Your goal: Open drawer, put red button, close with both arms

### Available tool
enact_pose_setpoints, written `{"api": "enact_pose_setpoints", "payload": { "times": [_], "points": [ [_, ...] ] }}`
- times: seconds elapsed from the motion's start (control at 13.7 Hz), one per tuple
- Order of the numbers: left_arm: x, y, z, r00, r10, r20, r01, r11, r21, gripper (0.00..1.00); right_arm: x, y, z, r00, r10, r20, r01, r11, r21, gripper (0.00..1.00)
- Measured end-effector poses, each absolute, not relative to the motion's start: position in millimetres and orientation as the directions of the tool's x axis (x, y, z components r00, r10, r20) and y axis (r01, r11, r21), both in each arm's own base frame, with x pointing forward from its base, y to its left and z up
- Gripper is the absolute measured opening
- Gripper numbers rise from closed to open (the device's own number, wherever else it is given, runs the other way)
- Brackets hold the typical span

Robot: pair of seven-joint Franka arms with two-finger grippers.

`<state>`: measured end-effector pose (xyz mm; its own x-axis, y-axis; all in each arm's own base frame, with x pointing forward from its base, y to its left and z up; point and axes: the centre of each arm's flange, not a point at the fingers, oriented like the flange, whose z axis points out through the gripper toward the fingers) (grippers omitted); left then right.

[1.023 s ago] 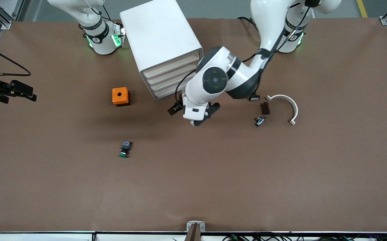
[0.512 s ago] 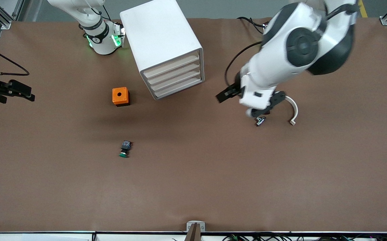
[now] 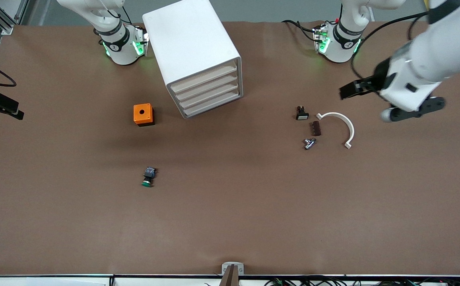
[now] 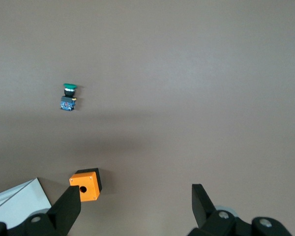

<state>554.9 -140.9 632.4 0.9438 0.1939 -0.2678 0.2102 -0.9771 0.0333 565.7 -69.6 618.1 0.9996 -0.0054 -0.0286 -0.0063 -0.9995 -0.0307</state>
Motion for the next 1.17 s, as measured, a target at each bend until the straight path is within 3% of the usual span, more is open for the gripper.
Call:
{"api": "enact_pose_setpoints", "payload": {
  "times": [0.51, 1.17],
  "points": [
    [554, 0, 599, 0.972, 0.085, -0.218, 0.094, -0.995, 0.031, 1.00, 559, -62, 624, 0.999, 0.008, -0.044, 0.007, -0.999, -0.035, 1.00],
    [550, -17, 569, 0.996, 0.049, -0.074, 0.053, -0.997, 0.047, 1.00, 546, -58, 629, 0.999, 0.016, -0.047, 0.014, -0.999, -0.039, 1.00]
  ]
}}
